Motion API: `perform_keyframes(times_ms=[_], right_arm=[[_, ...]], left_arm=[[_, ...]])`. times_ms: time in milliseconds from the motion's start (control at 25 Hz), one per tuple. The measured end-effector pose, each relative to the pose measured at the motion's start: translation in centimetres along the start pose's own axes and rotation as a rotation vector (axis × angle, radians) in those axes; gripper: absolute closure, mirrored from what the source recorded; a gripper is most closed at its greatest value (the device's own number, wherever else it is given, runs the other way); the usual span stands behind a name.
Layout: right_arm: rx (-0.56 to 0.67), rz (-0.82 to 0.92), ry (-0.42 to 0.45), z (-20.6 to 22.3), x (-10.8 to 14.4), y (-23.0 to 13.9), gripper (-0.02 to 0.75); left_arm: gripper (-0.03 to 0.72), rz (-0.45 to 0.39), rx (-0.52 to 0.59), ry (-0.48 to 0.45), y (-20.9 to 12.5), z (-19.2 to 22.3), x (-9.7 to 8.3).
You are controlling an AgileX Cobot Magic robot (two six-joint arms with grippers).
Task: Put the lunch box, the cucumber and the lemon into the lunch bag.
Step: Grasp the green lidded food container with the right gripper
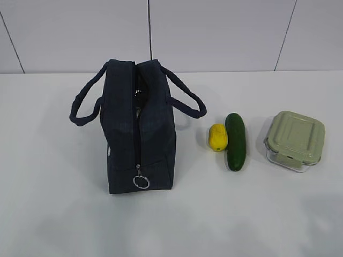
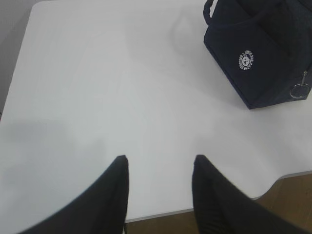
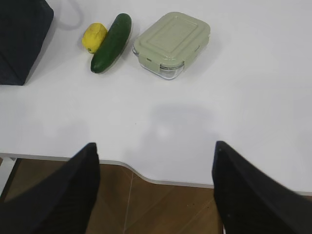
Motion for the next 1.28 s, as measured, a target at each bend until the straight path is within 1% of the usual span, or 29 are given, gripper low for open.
perform_keyframes(times_ms=[760, 920, 1000, 1120, 1280], right_arm=[[-0.012, -0.004, -0.008, -0.1, -0.1, 0.2, 0.191], [-0.122, 0.052, -0.014, -0.6, -0.3, 3.2, 0.191], [-0.167, 0.097, 0.003, -0.5, -0.1, 5.3, 0.191], [-0.173, 0.151, 0.04, 0.1, 0.4, 7.9, 0.191], [-0.116, 0.216, 0.095, 1.8, 1.2, 10.8, 0.191]], left_arm=[[0.389, 0.0, 0.0, 0.0, 0.0, 0.0, 0.0], [0.389, 0.0, 0.0, 0.0, 0.0, 0.0, 0.0], [0.389, 0.0, 0.0, 0.0, 0.0, 0.0, 0.0], [0.389, 0.0, 0.0, 0.0, 0.0, 0.0, 0.0], [0.389, 0.0, 0.0, 0.0, 0.0, 0.0, 0.0]])
Point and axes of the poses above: a point on each arm's last joint axis where the gripper is mounted, z pointing out along that axis toward the gripper, x along the wrist's bending axis when the last joint is at zero, y = z × x, the point moved 9 cm from there along z, pointing out along that axis toward the gripper, and after that the axes turned 4 degrees about z, right-handed, at the moved point
